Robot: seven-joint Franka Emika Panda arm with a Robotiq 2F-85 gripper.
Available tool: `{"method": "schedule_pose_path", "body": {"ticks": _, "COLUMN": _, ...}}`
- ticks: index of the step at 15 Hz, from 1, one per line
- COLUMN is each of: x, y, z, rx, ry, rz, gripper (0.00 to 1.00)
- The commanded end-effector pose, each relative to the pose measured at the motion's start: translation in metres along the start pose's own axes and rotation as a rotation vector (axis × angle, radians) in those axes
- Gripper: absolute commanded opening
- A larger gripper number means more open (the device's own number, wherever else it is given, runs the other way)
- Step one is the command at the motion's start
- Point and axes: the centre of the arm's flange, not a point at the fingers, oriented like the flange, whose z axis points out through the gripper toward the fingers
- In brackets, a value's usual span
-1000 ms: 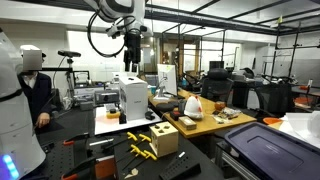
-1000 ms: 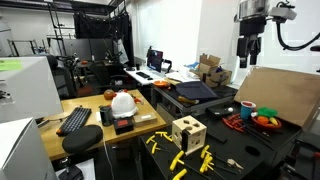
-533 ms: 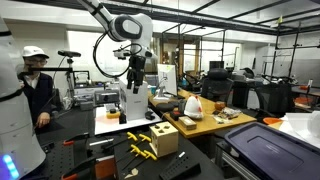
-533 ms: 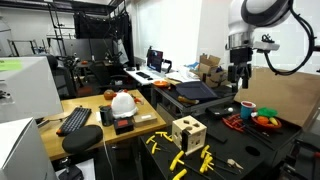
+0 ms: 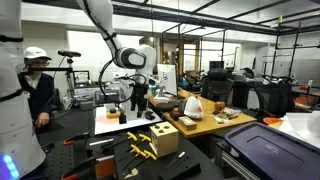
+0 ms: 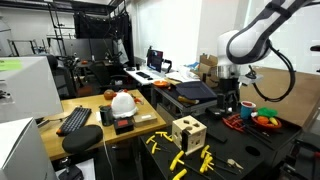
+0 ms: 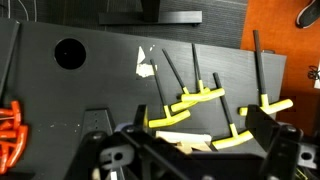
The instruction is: Put one yellow handle in the wooden box and then on the black stand
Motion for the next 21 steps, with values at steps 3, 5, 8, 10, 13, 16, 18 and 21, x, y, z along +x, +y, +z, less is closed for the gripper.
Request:
{"method": "schedule_pose_path", "body": {"ticks": 3, "x": 0.025, "y": -0.006, "z": 0.079, "rx": 0.048, "ry": -0.036, "rz": 0.033, "gripper": 1.0}}
{"method": "schedule_pose_path", "body": {"ticks": 5, "x": 0.031, "y": -0.012, "z": 0.106, "rx": 0.068, "ry": -0.049, "rz": 0.055, "gripper": 1.0}}
{"method": "schedule_pose_path", "body": {"ticks": 8, "x": 0.042, "y": -0.02, "z": 0.138, "rx": 0.07, "ry": -0.034, "rz": 0.075, "gripper": 1.0}}
{"method": "schedule_pose_path", "body": {"ticks": 10, "x": 0.052, "y": -0.021, "z": 0.157, "rx": 0.073, "ry": -0.043, "rz": 0.081, "gripper": 1.0}}
{"method": "schedule_pose_path", "body": {"ticks": 13, "x": 0.062, "y": -0.02, "z": 0.182, "rx": 0.075, "ry": -0.063, "rz": 0.093, "gripper": 1.0}}
{"method": "schedule_pose_path", "body": {"ticks": 16, "x": 0.068, "y": -0.022, "z": 0.203, "rx": 0.064, "ry": -0.071, "rz": 0.103, "gripper": 1.0}}
{"method": "schedule_pose_path", "body": {"ticks": 18, "x": 0.072, "y": -0.024, "z": 0.216, "rx": 0.051, "ry": -0.069, "rz": 0.109, "gripper": 1.0}}
{"method": "schedule_pose_path", "body": {"ticks": 21, "x": 0.075, "y": -0.03, "z": 0.23, "rx": 0.032, "ry": -0.056, "rz": 0.12, "gripper": 1.0}}
